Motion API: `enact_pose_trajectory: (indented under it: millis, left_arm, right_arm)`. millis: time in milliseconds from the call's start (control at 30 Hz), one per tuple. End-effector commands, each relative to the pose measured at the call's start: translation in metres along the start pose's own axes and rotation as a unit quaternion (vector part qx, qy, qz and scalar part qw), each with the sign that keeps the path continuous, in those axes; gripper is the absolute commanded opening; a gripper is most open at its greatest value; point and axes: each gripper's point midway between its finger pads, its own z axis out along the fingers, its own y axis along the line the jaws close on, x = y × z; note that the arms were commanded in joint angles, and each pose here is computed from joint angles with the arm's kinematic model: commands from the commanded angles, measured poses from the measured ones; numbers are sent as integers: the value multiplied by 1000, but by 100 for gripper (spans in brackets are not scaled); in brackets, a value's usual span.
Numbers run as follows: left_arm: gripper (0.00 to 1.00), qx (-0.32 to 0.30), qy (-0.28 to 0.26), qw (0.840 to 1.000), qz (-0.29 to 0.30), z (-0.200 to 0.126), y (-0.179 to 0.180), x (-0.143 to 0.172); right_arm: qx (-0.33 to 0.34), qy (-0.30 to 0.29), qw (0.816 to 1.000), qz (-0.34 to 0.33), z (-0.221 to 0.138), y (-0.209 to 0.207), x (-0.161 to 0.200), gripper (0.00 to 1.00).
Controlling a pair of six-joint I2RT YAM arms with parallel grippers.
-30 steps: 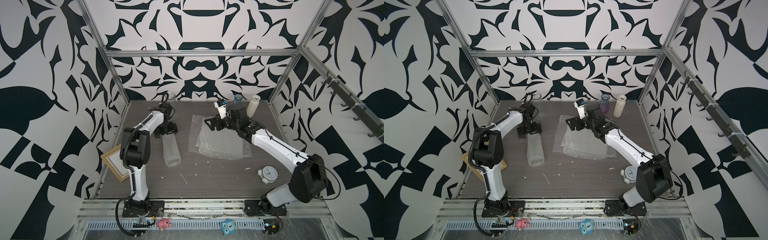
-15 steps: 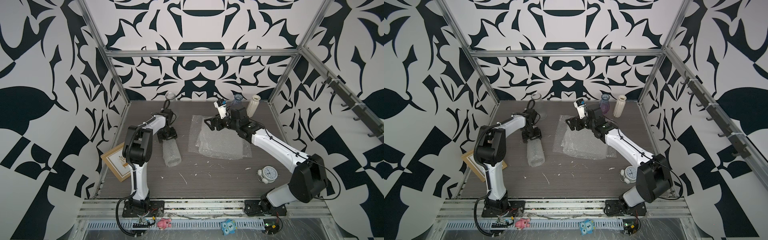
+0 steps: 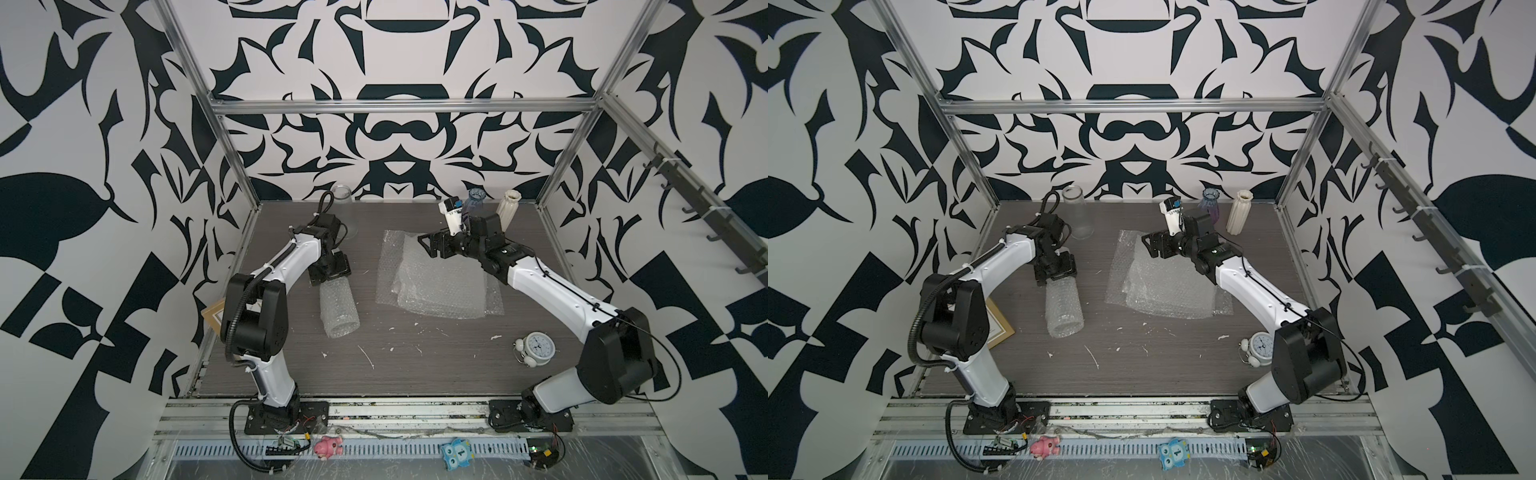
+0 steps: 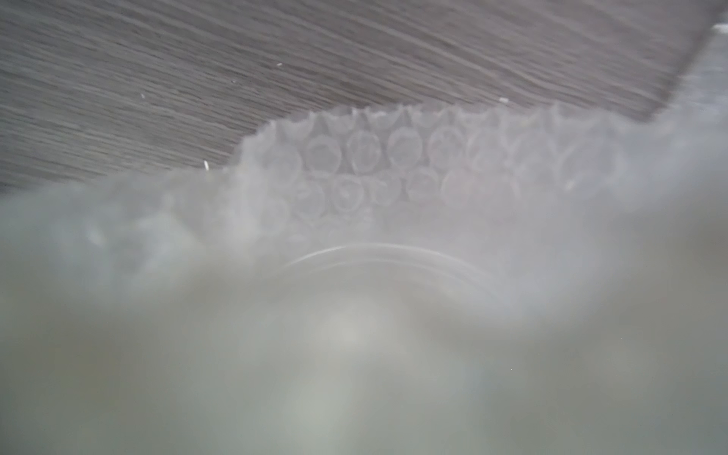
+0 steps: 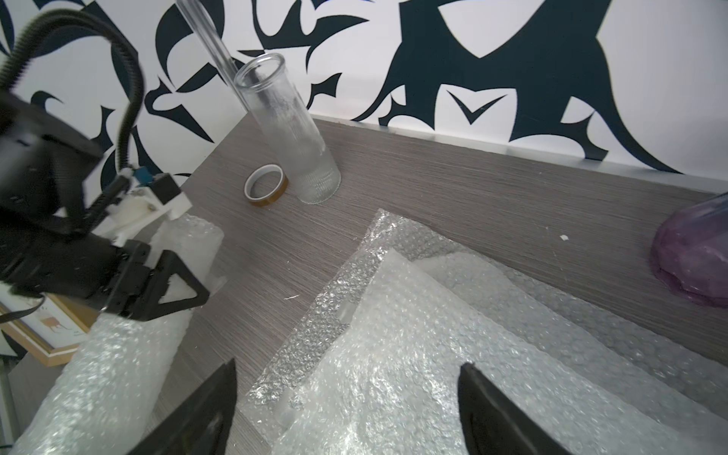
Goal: Unwrap the vase from the bubble wrap
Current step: Pick up the bubble wrap from the center of the board.
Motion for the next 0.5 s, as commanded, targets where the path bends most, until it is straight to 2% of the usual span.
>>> enact_pose_trajectory:
  millis: [0,133,467]
  left_arm:
    - [56,18,19,1000,18,-29,-16,29]
    - [56,39,15,998,41,-44,-49,49]
    - [57,121,9,983,139,-64,-188,96]
  right_arm:
    - [-8,-41,999,20,-17,-3,-21,88]
    - [11,-44,998,50,-23,-25,-20,88]
    - [64,-65,985,146,-50,-95,-11,86]
